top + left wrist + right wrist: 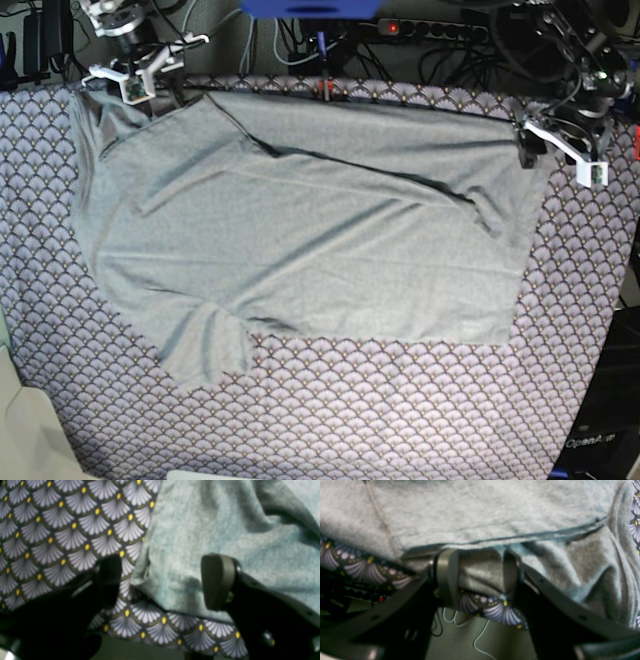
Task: Fold the T-shirt properly
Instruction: 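Grasp the shirt's shoulder edge with the right gripper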
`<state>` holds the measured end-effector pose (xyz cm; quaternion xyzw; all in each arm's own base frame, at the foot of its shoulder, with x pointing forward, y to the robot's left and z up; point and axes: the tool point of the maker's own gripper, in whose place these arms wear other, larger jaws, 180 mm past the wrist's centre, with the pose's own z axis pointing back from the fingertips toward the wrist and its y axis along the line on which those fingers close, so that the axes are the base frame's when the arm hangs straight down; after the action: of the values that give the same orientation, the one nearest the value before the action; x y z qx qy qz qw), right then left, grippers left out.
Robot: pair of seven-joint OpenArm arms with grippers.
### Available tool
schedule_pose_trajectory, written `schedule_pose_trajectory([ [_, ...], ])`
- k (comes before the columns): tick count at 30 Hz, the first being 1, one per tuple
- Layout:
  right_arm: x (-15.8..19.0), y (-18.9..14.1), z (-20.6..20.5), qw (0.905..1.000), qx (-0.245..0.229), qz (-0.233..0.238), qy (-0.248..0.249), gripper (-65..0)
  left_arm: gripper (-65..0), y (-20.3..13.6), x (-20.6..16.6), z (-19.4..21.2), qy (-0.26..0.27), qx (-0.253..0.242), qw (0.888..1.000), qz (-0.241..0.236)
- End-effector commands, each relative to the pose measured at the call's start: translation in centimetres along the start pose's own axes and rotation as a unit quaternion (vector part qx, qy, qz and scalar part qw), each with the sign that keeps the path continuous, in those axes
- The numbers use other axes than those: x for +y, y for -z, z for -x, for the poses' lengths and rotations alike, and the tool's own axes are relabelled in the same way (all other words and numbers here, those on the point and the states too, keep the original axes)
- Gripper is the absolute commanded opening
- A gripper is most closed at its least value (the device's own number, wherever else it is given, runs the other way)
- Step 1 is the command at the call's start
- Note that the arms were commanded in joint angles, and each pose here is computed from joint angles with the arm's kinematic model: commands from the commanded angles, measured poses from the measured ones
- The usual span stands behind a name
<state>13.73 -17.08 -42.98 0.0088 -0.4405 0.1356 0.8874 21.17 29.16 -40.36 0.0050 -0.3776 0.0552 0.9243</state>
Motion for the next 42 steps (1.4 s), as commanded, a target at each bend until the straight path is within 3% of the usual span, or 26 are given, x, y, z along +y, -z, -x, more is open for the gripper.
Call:
schedule_pose_trajectory([
  [1, -0.1, -0.2, -0.5, 0.9999, -0.011, 0.001, -0.004, -35.1, -16.7, -0.3, 0.3, -1.3, 0.005, -0.021, 1.0, -0.003],
  [12, -1.1, 1.7, -2.2, 0.9986, -0.015, 0.01, -0.049, -35.1, -16.7, -0.3, -0.1, -0.9, 0.0, -0.018, 1.0, 0.0],
  [27, -0.8, 3.2, -1.8, 0.9993, -0.012, 0.002, -0.037, -35.5, -16.8, -0.3, -0.2, -0.9, -0.001, -0.018, 1.0, 0.001],
  [29, -0.6, 3.3, -1.5, 0.999, -0.005, -0.002, -0.044, -37.8, -16.8, -0.3, -0.2, -0.9, -0.001, -0.018, 1.0, 0.001],
  [36, -1.2, 4.1, -2.8, 0.9985, -0.019, 0.006, -0.05, -56.2, -16.8, -0.3, -0.1, -0.8, -0.001, -0.018, 1.0, 0.001],
  [42, -1.4, 4.1, -3.2, 0.9983, -0.024, 0.009, -0.053, -61.4, -16.8, -0.2, -0.5, -0.7, -0.006, -0.018, 1.0, 0.003],
])
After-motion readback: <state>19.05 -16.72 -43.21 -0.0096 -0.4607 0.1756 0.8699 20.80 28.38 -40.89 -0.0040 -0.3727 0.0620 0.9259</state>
